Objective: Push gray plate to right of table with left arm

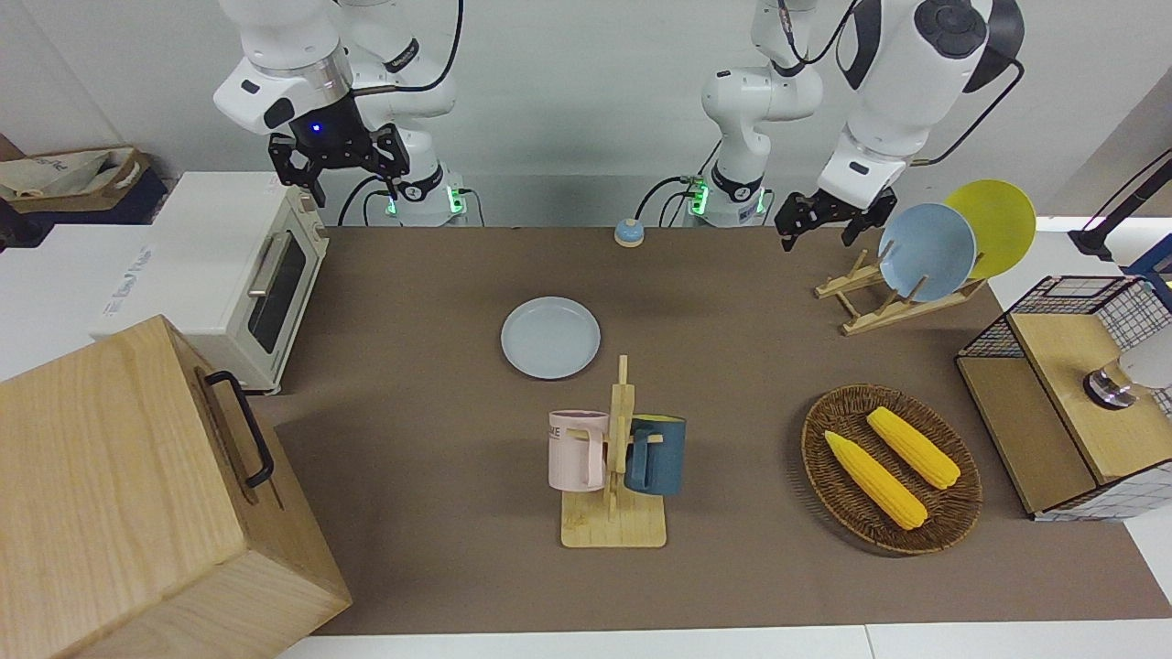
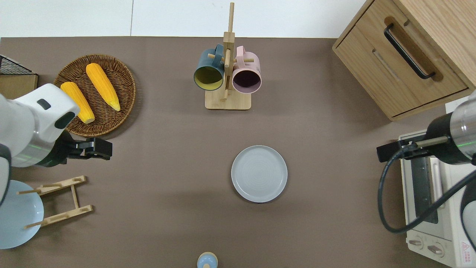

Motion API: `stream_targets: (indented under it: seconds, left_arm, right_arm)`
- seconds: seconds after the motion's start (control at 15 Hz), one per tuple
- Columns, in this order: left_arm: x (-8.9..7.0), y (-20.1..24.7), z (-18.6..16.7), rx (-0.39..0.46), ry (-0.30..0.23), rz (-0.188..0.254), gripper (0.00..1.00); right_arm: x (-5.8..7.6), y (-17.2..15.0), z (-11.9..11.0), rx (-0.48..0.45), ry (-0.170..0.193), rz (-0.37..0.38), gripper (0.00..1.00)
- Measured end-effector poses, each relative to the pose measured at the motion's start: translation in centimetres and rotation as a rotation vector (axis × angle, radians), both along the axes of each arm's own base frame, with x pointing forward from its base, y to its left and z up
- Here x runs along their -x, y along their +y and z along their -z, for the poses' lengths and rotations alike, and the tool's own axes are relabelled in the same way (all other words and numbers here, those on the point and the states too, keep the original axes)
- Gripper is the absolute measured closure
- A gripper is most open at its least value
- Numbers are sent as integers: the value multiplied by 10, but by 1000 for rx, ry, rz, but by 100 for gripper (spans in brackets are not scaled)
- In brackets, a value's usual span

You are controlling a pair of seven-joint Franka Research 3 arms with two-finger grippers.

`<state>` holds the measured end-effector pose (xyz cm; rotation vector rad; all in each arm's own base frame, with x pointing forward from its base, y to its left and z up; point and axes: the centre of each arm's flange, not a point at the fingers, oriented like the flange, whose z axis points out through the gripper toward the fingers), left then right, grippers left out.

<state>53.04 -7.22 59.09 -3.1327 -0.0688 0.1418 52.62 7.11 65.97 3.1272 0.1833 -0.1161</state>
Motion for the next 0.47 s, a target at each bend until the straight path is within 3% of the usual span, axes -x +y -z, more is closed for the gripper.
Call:
stream_targets:
  seconds: [0.2,0.47]
  left_arm:
    - [-3,14,-8,7,-15,29,0]
    - [-6,28,-13,10,-25,24,0]
  right_arm:
    - [0,0,0,0,0,0,1]
    - [0,0,0,0,0,0,1]
